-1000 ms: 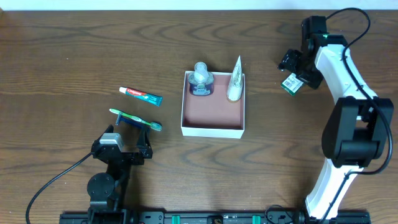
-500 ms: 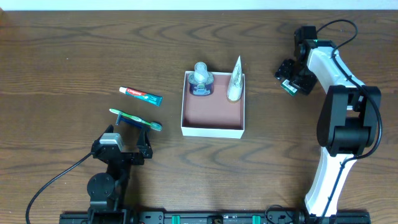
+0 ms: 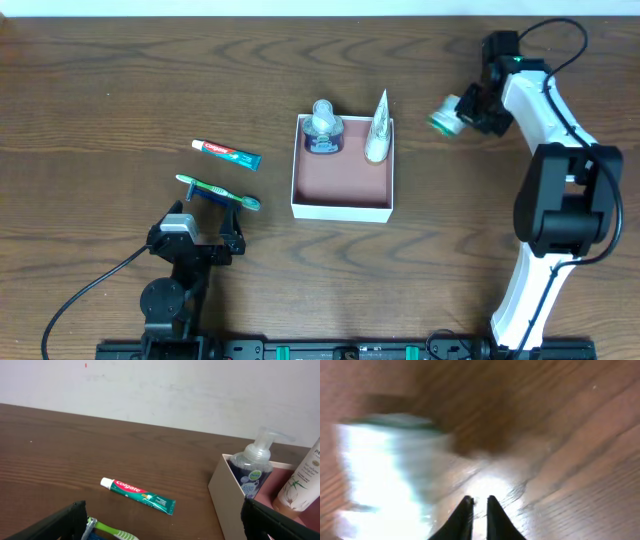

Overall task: Pack container
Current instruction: 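Lift the soap bar box and carry it toward the box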

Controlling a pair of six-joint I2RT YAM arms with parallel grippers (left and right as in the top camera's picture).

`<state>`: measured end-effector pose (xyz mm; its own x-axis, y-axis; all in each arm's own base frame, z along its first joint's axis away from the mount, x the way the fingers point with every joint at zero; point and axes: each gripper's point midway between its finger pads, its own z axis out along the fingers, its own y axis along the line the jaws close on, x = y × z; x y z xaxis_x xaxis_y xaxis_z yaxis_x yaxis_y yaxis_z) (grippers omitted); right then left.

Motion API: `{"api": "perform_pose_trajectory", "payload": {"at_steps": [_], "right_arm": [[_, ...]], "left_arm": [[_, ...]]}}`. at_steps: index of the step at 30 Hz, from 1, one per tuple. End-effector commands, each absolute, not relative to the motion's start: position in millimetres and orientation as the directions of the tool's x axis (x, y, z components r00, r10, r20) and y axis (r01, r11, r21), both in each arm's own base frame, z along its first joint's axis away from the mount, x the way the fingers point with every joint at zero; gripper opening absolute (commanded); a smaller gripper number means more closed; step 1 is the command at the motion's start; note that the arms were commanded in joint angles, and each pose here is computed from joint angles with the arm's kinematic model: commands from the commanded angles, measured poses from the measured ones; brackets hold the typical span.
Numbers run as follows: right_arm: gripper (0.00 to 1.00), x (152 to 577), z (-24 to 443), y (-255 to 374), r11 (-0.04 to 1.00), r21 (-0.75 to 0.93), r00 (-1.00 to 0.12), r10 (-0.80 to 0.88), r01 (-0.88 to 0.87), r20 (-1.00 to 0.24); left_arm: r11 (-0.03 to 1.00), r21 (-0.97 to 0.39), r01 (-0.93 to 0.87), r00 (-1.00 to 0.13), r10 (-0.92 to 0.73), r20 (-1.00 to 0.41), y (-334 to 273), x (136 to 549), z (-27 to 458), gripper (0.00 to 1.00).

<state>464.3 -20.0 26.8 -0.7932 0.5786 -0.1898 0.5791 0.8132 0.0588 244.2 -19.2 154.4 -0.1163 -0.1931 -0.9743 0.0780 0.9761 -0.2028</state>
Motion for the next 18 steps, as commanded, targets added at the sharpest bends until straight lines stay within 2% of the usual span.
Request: {"api": "perform_pose_trajectory", "payload": {"at_steps": [1, 5, 9, 11, 13, 15, 18], "right_arm": [[0.08, 446, -5, -18, 0.841, 0.007, -0.836, 0.539, 0.541, -0.104], [0.11, 444, -6, -18, 0.847, 0.0, -0.843, 0.529, 0.532, -0.1], [0.25, 446, -5, -17, 0.855, 0.008, -0.85, 0.517, 0.519, -0.1], [0.26, 450, -5, -10, 0.879, 0.039, -0.874, 0.476, 0.475, -0.099], [0.3, 460, -3, 9, 0.929, 0.127, -0.925, 0.363, 0.349, -0.113], [0.4, 471, 2, 26, 0.954, 0.188, -0.953, 0.265, 0.236, -0.15], [0.64, 486, 12, 52, 0.968, 0.246, -0.966, 0.113, 0.053, -0.233]], "left_arm": [[0.975, -0.208, 0.075, -0.163, -0.194, -0.967, -20, 243, 139, 0.98], [0.975, -0.208, 0.075, -0.163, -0.194, -0.967, -20, 243, 139, 0.98], [0.975, -0.208, 0.075, -0.163, -0.194, -0.967, -20, 243, 139, 0.98], [0.975, -0.208, 0.075, -0.163, -0.194, -0.967, -20, 243, 139, 0.98], [0.975, -0.208, 0.075, -0.163, -0.194, -0.967, -20, 243, 139, 0.98], [0.975, -0.208, 0.075, -0.163, -0.194, -0.967, -20, 243, 139, 0.98], [0.975, -0.208, 0.075, -0.163, -0.194, -0.967, -20, 243, 139, 0.98]]}}
